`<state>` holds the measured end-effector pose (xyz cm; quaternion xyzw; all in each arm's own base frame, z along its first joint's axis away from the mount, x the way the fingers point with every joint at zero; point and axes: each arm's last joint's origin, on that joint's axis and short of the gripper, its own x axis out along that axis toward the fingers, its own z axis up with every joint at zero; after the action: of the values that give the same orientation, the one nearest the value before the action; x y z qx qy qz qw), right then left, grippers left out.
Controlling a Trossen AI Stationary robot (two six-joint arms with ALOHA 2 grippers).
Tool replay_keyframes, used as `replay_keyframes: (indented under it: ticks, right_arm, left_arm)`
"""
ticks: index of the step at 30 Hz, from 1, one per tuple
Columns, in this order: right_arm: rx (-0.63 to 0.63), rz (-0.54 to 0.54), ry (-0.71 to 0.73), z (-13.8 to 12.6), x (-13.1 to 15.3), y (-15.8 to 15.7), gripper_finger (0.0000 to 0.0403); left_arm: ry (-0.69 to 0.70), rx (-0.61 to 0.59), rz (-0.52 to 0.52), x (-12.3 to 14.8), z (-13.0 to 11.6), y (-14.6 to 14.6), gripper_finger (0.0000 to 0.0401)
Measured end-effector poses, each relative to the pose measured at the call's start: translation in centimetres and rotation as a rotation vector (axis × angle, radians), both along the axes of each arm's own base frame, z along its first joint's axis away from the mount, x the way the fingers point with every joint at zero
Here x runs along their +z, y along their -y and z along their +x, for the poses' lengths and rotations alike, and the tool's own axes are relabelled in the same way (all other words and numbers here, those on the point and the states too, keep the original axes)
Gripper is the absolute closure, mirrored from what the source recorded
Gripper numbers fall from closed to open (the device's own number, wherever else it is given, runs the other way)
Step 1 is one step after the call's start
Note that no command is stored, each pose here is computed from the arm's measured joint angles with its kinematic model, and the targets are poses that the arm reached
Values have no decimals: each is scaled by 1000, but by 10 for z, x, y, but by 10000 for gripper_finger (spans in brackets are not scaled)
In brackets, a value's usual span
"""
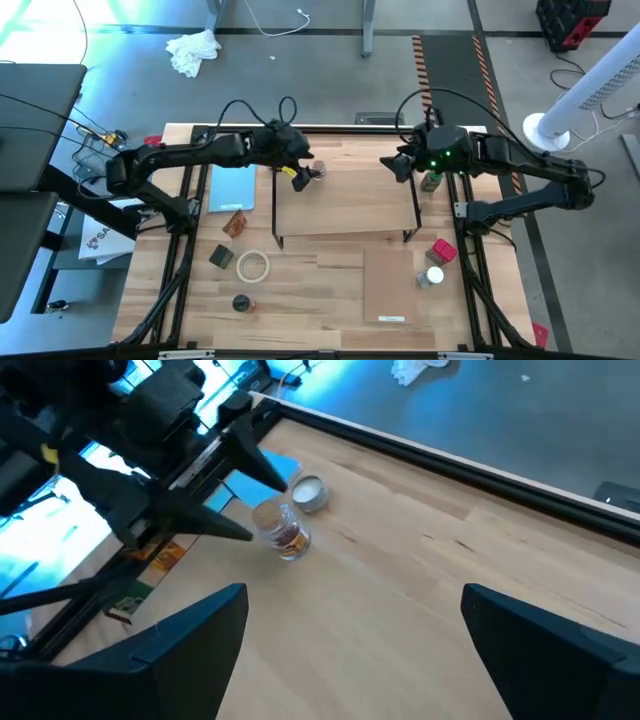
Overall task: Shelf spices
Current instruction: Remove the transparent seasoning bottle from the shelf
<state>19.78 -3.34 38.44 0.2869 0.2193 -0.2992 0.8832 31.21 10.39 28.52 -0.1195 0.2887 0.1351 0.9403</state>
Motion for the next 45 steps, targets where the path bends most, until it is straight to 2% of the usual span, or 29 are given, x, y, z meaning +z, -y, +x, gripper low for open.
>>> replay_keyframes:
  ticks: [3,10,16,20,24,27,33,39,41,45]
  right_arm:
    - [-3,-1,4,0,0,-3,38]
    - [3,3,7,1,0,-5,38]
    - [-2,-1,7,1,0,-5,38]
    - [-15,-13,5,0,0,-4,38]
    - [-31,-26,6,0,1,-4,38]
    - [-38,-31,9,1,1,-4,38]
    - [-35,-37,5,0,1,-3,38]
    - [-51,-17,32,1,2,-3,38]
    - [-63,-1,54,2,3,-3,38]
    - [-80,21,81,3,4,-3,38]
  left_arm:
    - [26,-28,29,0,6,2,94]
    - [-39,-46,24,-18,15,1,94]
    - [-36,-42,36,-17,16,4,97]
    - [-52,-19,61,-18,16,8,145]
    - [-34,-5,52,-16,18,13,236]
    - [-15,-3,44,-8,13,15,237]
    - [150,12,78,43,-20,24,237]
    - [263,13,-12,90,-79,58,237]
    - [300,-31,-64,100,-96,74,237]
    - [351,-221,-151,113,-118,107,237]
